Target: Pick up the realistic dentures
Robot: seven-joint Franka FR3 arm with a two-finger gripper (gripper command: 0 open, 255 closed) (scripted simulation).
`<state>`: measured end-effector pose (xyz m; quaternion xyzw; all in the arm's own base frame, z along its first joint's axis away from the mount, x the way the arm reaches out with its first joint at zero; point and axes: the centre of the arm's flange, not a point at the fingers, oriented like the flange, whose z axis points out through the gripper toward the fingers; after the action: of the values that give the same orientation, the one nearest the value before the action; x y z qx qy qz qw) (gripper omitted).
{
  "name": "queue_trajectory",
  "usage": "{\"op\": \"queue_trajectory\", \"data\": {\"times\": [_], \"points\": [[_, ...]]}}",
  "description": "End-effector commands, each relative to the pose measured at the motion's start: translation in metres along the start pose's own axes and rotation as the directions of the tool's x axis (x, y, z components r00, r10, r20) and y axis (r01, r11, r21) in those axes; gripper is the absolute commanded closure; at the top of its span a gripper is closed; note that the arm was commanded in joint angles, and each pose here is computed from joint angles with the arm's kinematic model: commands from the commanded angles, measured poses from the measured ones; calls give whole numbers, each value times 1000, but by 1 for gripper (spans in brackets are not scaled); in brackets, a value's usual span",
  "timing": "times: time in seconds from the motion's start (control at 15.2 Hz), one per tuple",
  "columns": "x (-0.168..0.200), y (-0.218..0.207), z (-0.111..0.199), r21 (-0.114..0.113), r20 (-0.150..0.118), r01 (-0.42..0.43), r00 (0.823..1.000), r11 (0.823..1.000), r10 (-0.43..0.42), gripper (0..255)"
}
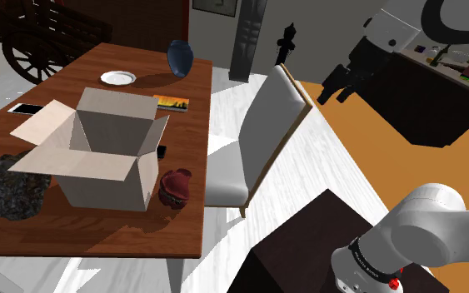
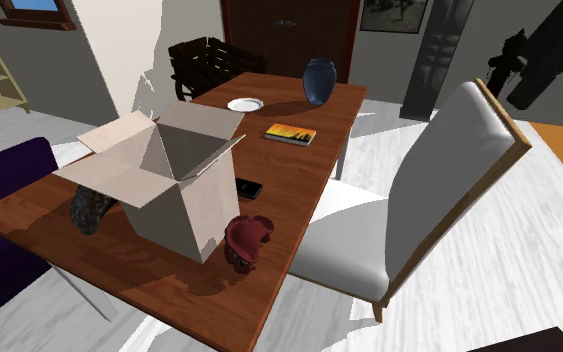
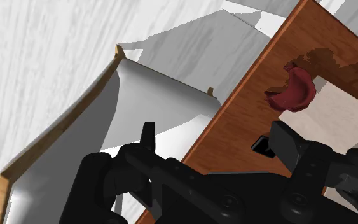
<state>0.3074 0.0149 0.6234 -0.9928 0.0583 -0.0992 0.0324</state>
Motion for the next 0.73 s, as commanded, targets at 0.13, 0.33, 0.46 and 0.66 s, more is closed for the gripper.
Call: {"op": "queue_trajectory", "data": {"times": [0.13,0.33,0.46,0.66], "points": [[6,-13,22,12,6,8,1000,1000,-8,0],[15,-32,54,29,15,19,1000,999,-19,0],[21,-45,75,41,21,26,999,999,-27,0],[29,-66,106,59,29,37,999,998,-39,0]]}}
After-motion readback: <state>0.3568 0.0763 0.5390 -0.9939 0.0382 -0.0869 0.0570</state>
